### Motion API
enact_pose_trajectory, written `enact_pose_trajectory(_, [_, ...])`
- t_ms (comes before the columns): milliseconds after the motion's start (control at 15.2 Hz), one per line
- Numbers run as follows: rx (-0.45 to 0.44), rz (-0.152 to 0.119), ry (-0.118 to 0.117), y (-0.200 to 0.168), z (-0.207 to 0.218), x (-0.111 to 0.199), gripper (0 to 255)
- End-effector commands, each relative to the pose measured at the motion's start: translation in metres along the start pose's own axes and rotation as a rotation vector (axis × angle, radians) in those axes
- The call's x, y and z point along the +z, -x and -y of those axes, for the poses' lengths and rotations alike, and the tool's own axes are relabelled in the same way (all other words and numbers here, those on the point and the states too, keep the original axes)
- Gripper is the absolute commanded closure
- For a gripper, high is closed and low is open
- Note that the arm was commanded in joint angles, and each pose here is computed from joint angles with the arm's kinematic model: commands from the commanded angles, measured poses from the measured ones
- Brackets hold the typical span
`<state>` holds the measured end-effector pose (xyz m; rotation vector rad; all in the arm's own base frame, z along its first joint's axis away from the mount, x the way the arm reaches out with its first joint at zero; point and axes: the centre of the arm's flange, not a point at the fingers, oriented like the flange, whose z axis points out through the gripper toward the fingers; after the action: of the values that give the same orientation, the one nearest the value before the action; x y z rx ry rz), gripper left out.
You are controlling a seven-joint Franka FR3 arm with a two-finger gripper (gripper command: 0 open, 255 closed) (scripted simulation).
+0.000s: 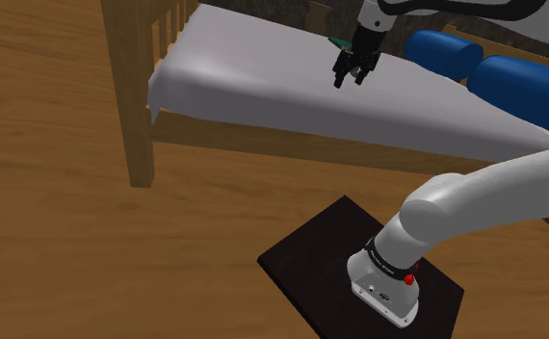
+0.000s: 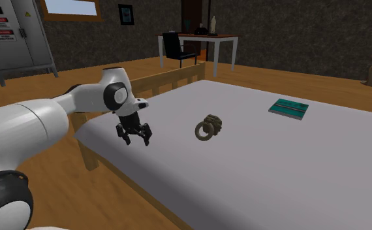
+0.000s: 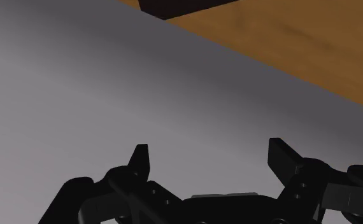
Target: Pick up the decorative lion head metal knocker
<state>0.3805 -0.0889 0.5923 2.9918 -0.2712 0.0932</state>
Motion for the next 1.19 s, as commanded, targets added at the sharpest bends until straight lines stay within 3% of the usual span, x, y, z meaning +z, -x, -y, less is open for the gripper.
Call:
enact_pose_trajectory(0, [0.029,-0.025,0.007,-0.014,-0.014,0.001,0])
enact_pose_trajectory(1122, [0.273,-0.228,0.062,-0.127,-0.173,-0.009,0])
